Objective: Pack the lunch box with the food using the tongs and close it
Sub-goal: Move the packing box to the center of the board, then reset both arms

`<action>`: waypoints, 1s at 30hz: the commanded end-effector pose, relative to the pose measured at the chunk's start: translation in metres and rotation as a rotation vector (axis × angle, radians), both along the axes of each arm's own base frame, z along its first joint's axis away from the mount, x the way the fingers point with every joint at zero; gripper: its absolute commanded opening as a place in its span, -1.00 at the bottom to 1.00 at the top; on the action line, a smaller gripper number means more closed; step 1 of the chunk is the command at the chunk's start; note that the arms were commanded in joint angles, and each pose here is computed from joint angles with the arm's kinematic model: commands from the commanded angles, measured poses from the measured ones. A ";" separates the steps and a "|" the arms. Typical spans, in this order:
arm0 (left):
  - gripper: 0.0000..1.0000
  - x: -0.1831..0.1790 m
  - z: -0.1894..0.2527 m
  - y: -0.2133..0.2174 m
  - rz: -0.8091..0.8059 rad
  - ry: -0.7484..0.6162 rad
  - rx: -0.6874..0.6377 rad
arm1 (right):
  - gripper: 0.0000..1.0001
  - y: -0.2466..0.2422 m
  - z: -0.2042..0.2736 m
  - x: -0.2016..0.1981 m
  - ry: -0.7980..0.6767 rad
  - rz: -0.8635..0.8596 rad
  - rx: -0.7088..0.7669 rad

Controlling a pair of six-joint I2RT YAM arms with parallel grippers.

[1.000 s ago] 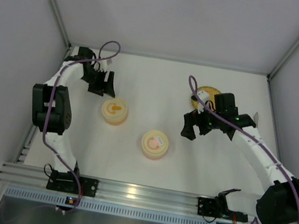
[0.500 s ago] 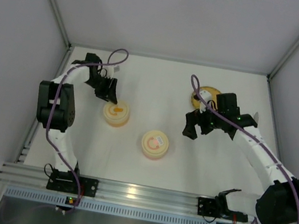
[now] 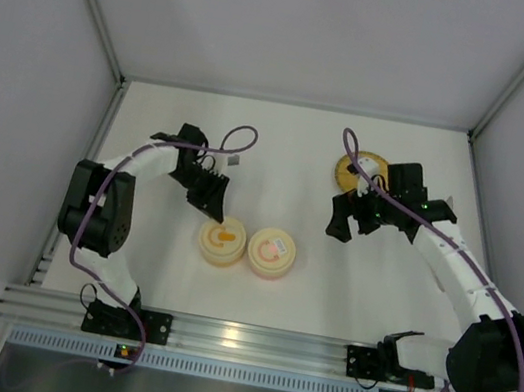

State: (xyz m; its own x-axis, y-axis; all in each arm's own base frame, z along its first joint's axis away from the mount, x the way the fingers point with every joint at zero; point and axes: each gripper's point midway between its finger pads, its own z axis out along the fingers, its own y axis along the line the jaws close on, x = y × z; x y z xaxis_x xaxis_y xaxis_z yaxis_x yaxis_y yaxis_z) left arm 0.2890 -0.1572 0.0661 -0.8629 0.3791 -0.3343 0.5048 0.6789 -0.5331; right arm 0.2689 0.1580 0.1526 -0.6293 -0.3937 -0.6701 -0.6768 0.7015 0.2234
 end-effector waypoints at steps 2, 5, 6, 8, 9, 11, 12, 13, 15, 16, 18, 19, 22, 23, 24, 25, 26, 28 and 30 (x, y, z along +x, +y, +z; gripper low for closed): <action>-0.28 -0.026 -0.004 0.003 -0.061 -0.004 0.046 | 0.99 -0.001 0.011 0.002 -0.022 0.008 0.023; -0.27 -0.030 -0.002 0.002 -0.064 -0.012 0.046 | 0.99 0.000 0.012 0.002 -0.019 0.007 0.028; -0.25 -0.031 -0.001 0.002 -0.064 -0.013 0.045 | 0.99 0.000 0.011 0.002 -0.017 0.009 0.030; 0.16 -0.027 0.005 0.002 -0.052 -0.035 0.050 | 0.99 0.001 0.012 0.002 -0.018 0.008 0.035; 0.33 -0.024 0.008 0.002 -0.048 -0.049 0.053 | 0.99 0.002 0.013 0.002 -0.016 0.010 0.039; 0.93 -0.012 0.025 0.002 -0.028 -0.106 0.050 | 0.99 0.003 0.017 0.002 -0.023 0.012 0.050; 0.96 -0.007 0.033 0.001 -0.023 -0.129 0.046 | 0.99 0.003 0.019 0.002 -0.028 0.010 0.056; 0.96 -0.002 0.043 0.000 -0.018 -0.151 0.039 | 0.99 0.003 0.023 0.004 -0.037 0.007 0.060; 0.96 0.014 0.072 -0.002 0.003 -0.216 0.025 | 0.99 0.002 0.029 0.007 -0.051 -0.004 0.077; 0.96 0.020 0.087 -0.002 0.017 -0.252 0.016 | 0.99 0.002 0.033 0.009 -0.059 -0.007 0.086; 0.96 0.031 0.110 0.002 0.060 -0.297 0.001 | 0.99 -0.001 0.037 0.014 -0.068 -0.027 0.099; 0.96 0.042 0.130 0.007 0.108 -0.339 -0.006 | 0.99 -0.002 0.041 0.020 -0.079 -0.036 0.105; 0.96 0.062 0.152 0.023 0.205 -0.408 0.042 | 0.99 -0.010 0.049 0.034 -0.095 -0.078 0.127; 0.96 0.067 0.156 0.031 0.251 -0.415 0.049 | 0.99 -0.013 0.046 0.039 -0.090 -0.094 0.130; 0.96 0.070 0.157 0.038 0.277 -0.429 0.073 | 0.99 -0.021 0.045 0.045 -0.087 -0.130 0.135; 0.96 0.073 0.157 0.044 0.297 -0.438 0.085 | 0.99 -0.025 0.040 0.051 -0.076 -0.152 0.135; 0.96 0.073 0.153 0.055 0.340 -0.430 0.102 | 0.99 -0.028 0.039 0.058 -0.085 -0.166 0.141; 0.96 0.074 0.145 0.068 0.392 -0.426 0.109 | 0.99 -0.040 0.024 0.067 -0.058 -0.222 0.137; 0.96 0.074 0.127 0.091 0.463 -0.423 0.127 | 0.99 -0.049 0.016 0.076 -0.072 -0.259 0.127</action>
